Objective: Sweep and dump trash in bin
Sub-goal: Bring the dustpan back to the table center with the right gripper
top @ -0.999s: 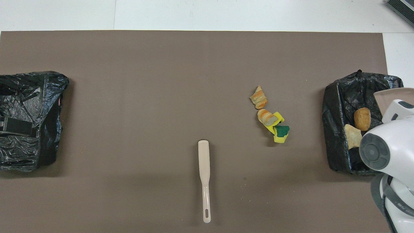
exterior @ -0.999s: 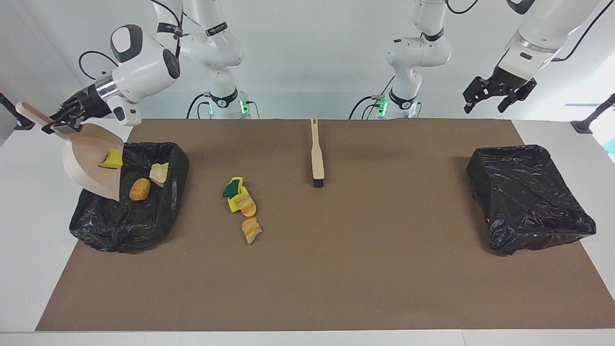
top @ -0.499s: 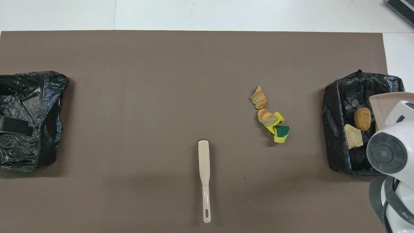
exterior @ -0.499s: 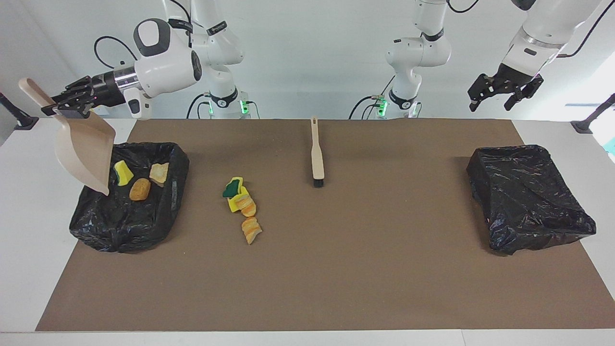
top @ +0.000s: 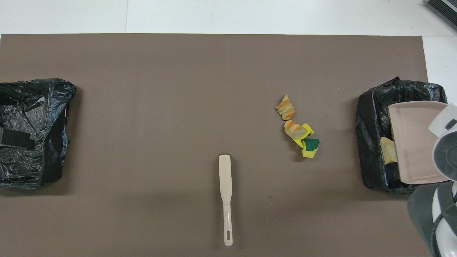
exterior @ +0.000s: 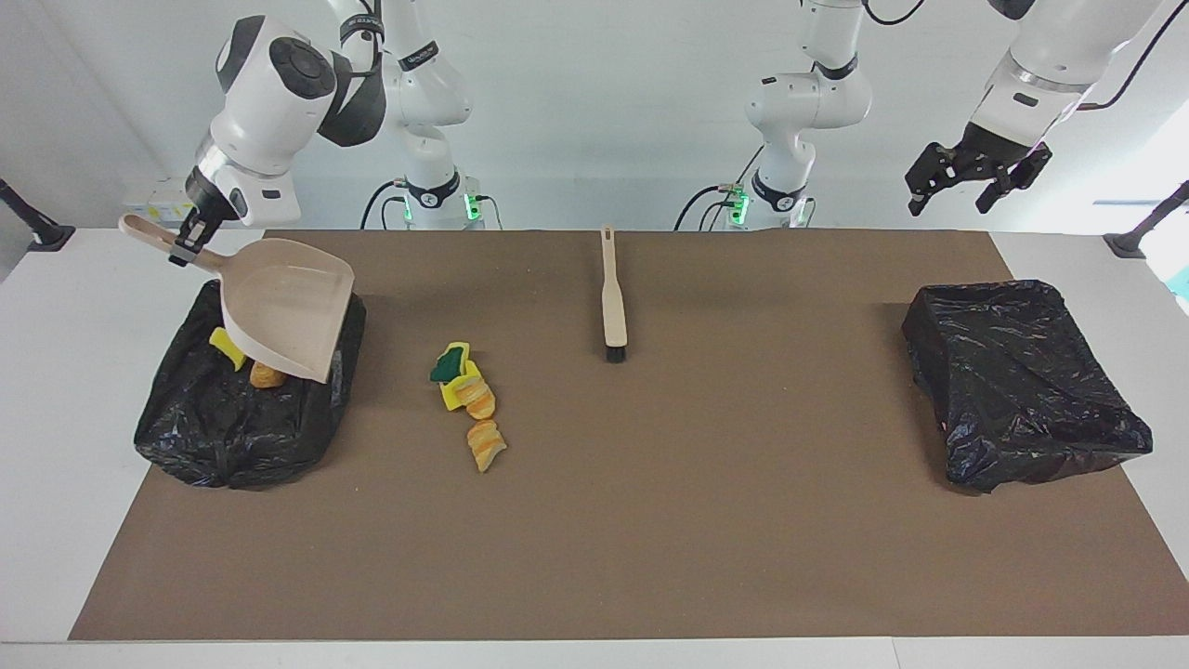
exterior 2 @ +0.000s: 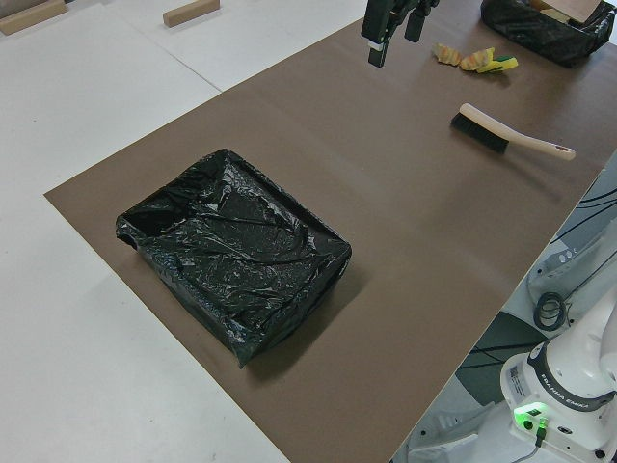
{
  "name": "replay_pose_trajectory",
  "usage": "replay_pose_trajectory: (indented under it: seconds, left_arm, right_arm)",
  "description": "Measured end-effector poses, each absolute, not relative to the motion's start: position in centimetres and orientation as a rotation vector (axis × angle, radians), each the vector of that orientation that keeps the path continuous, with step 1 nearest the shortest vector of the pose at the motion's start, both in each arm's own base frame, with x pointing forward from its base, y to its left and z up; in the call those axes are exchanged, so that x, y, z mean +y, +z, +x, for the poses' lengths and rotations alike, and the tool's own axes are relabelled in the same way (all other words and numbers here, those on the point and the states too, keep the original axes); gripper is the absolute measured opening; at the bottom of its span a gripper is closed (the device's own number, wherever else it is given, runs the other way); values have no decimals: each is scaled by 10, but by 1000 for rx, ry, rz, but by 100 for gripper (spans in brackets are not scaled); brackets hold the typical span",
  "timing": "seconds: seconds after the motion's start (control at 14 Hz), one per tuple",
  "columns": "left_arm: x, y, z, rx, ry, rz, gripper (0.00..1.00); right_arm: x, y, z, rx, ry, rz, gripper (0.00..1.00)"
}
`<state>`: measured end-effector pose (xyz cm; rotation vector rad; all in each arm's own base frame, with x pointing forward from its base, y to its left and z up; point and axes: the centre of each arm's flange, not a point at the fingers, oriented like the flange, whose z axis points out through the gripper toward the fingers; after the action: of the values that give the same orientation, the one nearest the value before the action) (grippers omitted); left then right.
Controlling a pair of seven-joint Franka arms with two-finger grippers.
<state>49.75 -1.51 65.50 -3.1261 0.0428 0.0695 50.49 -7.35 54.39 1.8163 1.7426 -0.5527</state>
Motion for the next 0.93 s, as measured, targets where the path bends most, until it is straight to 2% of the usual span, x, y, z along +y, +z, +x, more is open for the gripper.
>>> replay_pose_trajectory:
  seconds: [0.29,0.57,0.93]
  left_arm:
    - [-18,655,498,48,72,-3125,100]
    - [-12,655,498,29,73,-3126,100]
    - [-12,653,498,31,76,-3126,100]
  right_arm:
    - [-63,530,514,1817,-380,1994,31]
    - [-51,514,519,1834,-311,2111,31]
    - [4,512,523,1594,-186,2305,31]
